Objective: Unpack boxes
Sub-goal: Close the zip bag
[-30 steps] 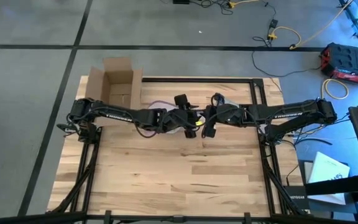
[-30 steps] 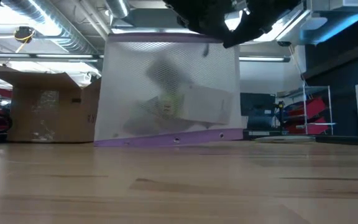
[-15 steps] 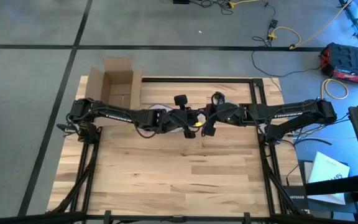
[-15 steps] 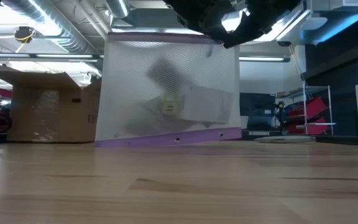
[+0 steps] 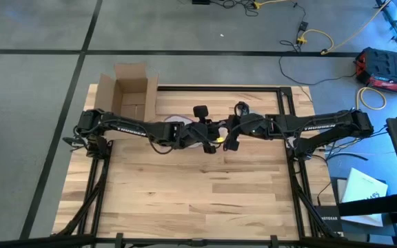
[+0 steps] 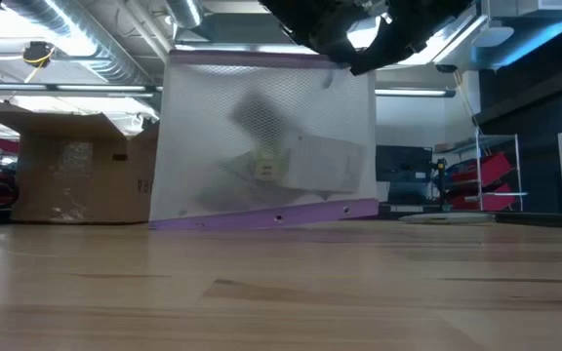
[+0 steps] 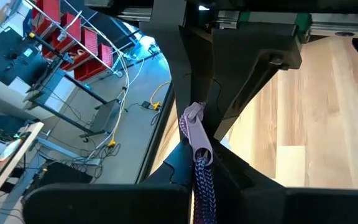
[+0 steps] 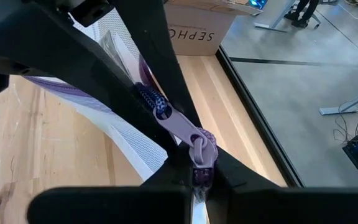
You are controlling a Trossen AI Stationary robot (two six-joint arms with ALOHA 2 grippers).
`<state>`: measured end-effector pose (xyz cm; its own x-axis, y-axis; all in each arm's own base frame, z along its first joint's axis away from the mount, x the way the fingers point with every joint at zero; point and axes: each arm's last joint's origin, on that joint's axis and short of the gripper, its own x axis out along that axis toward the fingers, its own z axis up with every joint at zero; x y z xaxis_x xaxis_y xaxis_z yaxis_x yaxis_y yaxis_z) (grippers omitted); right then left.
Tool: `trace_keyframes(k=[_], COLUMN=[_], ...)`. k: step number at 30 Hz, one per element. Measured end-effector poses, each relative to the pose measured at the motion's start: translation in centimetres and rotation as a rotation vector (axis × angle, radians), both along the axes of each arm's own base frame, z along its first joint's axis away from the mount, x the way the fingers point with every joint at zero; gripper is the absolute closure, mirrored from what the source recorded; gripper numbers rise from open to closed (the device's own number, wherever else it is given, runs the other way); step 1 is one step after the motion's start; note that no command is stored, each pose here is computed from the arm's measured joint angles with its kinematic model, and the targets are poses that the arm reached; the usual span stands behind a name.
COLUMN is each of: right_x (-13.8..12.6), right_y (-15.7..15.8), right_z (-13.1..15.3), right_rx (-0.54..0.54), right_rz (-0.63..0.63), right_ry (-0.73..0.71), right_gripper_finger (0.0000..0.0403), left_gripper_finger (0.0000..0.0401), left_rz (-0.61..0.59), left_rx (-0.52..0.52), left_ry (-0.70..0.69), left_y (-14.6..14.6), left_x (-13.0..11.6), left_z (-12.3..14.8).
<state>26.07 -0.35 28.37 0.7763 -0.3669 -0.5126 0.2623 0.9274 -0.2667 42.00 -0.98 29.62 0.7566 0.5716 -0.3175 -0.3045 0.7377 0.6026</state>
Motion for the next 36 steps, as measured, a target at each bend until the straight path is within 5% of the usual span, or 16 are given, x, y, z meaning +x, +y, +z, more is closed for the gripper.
trace_keyframes(k=[18, 36], right_x=[0.0, -0.4], right_y=[-0.2, -0.5], right_z=[0.1, -0.6], right_rx=[-0.014, -0.057], right_rz=[-0.018, -0.048], right_ry=[0.003, 0.082], right_gripper_finger=[0.0403, 0.0403], left_gripper_finger=[0.0390, 0.0400], left_rz=[0.013, 0.060], left_rx=[0.114, 0.111], left_ry=[0.053, 0.079], left_y=[-0.9, -1.0], left_x=[-0.1, -0.5], left_z=[0.3, 0.3])
